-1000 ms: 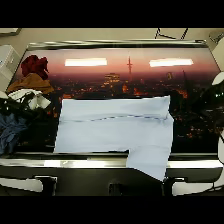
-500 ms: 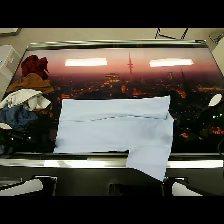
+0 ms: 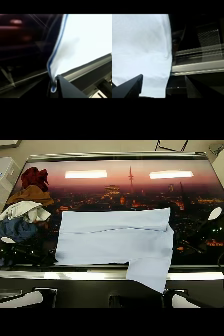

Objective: Fold the clothes and pants, and hang the long-sleeved shirts on hangers.

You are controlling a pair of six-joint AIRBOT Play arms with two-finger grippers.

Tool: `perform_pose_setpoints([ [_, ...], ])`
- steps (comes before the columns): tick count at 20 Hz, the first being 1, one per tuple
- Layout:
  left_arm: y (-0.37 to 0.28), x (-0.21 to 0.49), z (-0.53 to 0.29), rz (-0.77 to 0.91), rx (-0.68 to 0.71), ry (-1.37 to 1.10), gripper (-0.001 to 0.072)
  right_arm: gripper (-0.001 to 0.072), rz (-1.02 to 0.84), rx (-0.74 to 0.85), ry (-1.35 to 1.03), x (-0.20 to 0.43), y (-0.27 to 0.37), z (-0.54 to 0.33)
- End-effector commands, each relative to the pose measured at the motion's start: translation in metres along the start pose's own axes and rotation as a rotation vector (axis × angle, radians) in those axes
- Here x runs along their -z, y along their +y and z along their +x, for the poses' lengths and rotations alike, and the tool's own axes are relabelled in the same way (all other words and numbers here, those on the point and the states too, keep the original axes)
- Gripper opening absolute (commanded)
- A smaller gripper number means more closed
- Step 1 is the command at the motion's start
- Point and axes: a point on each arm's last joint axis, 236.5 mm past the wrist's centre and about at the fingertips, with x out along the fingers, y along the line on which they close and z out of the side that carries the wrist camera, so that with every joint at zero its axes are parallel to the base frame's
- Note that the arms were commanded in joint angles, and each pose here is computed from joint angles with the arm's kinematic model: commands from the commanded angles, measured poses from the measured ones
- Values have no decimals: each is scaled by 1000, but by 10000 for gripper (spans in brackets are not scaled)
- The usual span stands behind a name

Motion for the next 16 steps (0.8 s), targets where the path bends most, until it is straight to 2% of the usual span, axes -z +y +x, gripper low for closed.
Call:
perform_pose_setpoints([
  [1, -3, 3, 1, 1, 12, 11, 26, 604, 0, -1, -1, 1, 0, 0],
  [6, -3, 4, 0, 2, 14, 14, 24, 617, 2, 14, 10, 32, -12, 45],
  [11, -4, 4, -1, -4, 13, 10, 25, 612, 1, -110, 25, 41, 10, 85],
  [13, -4, 4, -1, -6, 14, 10, 24, 604, 13, -133, 28, 43, 14, 95],
  [16, -4, 5, -1, -5, 16, 16, 25, 543, 32, -187, 46, 51, 23, 108],
])
